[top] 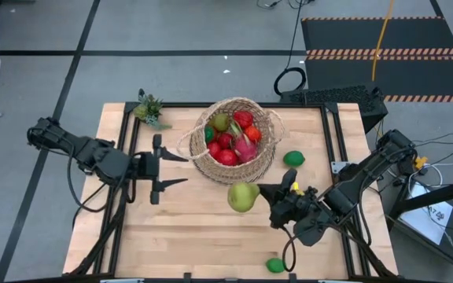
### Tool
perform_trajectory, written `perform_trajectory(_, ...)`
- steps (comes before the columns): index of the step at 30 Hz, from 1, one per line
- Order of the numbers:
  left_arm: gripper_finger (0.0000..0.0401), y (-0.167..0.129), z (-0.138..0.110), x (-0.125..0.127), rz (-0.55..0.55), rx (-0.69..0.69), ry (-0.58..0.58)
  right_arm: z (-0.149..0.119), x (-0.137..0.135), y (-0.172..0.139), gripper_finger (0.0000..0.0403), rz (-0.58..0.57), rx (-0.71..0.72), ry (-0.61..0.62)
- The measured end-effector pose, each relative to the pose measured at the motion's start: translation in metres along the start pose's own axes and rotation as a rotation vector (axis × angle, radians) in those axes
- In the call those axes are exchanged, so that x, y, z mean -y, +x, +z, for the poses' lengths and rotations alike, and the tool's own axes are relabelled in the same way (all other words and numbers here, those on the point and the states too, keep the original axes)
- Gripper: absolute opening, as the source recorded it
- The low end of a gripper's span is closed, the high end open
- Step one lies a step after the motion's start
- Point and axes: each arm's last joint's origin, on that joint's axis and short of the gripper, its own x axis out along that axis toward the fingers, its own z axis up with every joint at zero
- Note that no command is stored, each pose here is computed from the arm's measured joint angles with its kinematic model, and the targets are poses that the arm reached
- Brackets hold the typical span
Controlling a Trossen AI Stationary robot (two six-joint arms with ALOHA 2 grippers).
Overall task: Build produce basket
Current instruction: Put the green pear into the basket
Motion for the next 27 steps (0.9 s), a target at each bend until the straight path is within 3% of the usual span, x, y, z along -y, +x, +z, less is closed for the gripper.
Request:
perform_trajectory(7, 0.0243, 0.0059, -0.0022, 0.0046, -0.008, -0.022, -0.003, 0.0080, 0.0029, -0.0002, 0.0006, -0.012, 0.044, 0.113)
perform_trajectory(19, 0.0243, 0.0092, -0.0031, 0.0065, -0.011, -0.031, 0.010, 0.0081, 0.0029, -0.0002, 0.0006, -0.016, 0.044, -0.075)
perform_trajectory(27, 0.0243, 0.0092, -0.0031, 0.0065, -0.011, -0.031, 0.016, 0.0075, 0.0026, -0.0001, 0.0007, -0.018, 0.039, -0.271)
